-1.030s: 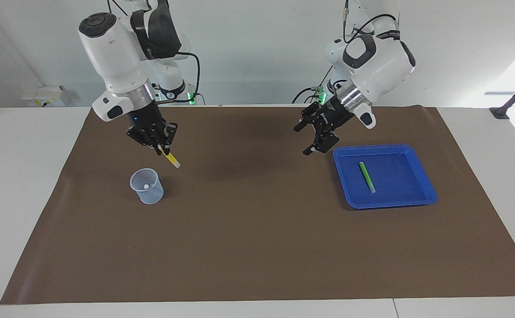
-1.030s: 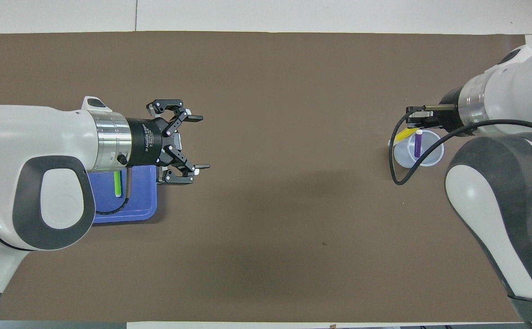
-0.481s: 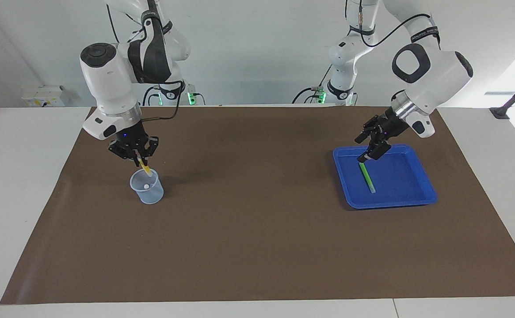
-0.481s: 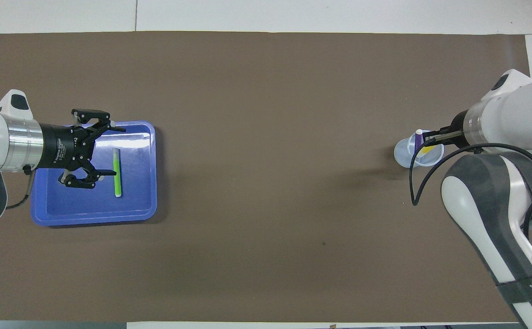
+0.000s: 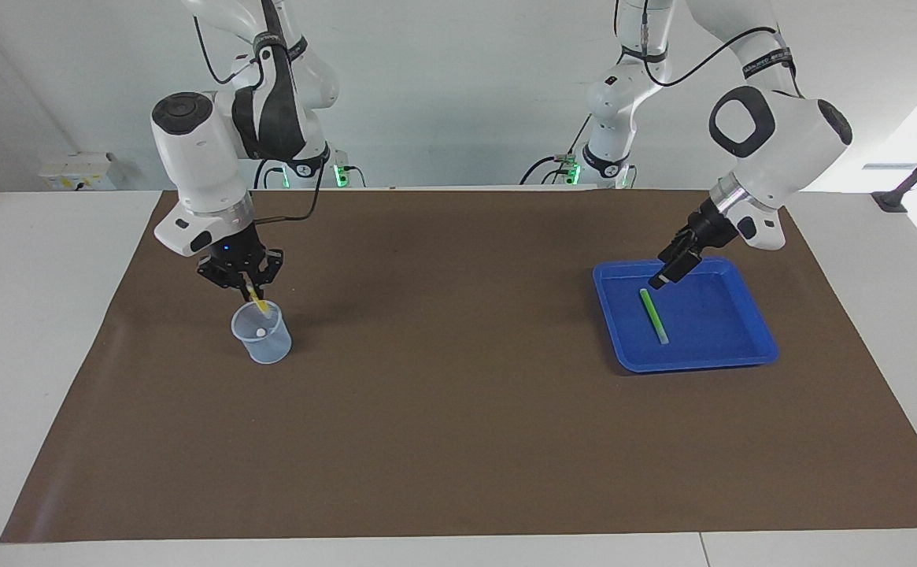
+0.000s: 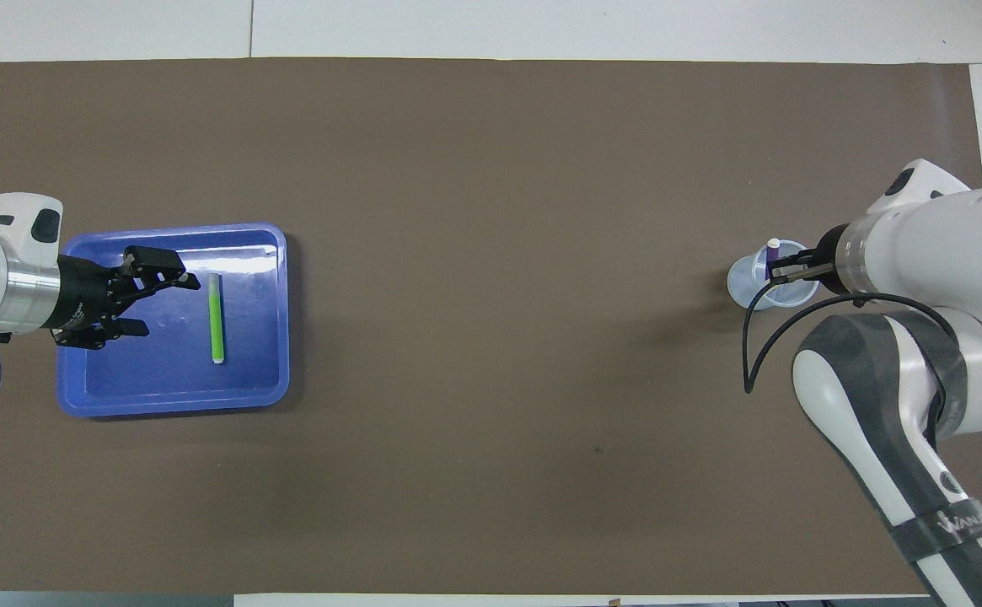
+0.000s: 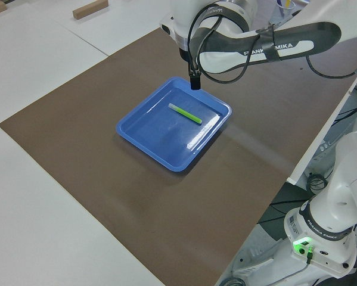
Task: Transfer and insert pens with both arms
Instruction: 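Insert the yellow pen into the cup with the right gripper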
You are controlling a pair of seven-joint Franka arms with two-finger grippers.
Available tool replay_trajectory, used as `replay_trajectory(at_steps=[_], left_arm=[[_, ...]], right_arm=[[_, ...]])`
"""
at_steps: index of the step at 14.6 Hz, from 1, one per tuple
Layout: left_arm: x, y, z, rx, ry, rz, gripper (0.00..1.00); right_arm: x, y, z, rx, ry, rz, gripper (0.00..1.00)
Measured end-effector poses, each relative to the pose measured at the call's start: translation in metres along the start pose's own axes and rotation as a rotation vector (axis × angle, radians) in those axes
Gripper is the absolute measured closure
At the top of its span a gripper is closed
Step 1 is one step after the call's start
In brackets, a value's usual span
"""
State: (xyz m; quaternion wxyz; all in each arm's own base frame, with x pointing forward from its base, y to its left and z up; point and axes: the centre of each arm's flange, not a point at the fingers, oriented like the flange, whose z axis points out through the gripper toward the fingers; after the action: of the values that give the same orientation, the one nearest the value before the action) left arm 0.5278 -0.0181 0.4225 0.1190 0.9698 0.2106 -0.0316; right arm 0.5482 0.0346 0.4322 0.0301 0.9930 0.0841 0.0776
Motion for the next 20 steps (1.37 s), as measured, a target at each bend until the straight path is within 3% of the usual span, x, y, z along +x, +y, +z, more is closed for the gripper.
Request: replay_trajectory(at_steps=[3, 6, 13, 16, 17, 20], left_arm=[[0.016, -0.010, 0.026, 0.114, 0.022, 0.254, 0.00], [0.026, -0.005, 0.060, 0.169, 0.023, 0.395, 0.00], [0.020, 0.020, 0.106, 0.232, -0.005, 0.554, 0.02], [0.020, 0.019, 0.111, 0.233, -0.011, 0.560, 0.05], [0.021, 0.019, 0.112, 0.231, -0.011, 0.561, 0.12], [0.021, 0.018, 0.115, 0.228, -0.015, 0.561, 0.19]], right_arm=[[-0.010, -0.003, 0.019, 0.002, -0.001, -0.003, 0.82], [-0.014, -0.004, 0.025, 0.004, -0.009, -0.005, 0.74], [-0.002, -0.002, 0.008, -0.001, 0.033, -0.002, 0.01], [0.011, 0.009, -0.020, -0.005, 0.019, 0.014, 0.00], [0.015, 0.017, -0.033, -0.008, 0.012, 0.027, 0.00], [0.026, 0.035, -0.077, -0.013, -0.013, 0.058, 0.00]])
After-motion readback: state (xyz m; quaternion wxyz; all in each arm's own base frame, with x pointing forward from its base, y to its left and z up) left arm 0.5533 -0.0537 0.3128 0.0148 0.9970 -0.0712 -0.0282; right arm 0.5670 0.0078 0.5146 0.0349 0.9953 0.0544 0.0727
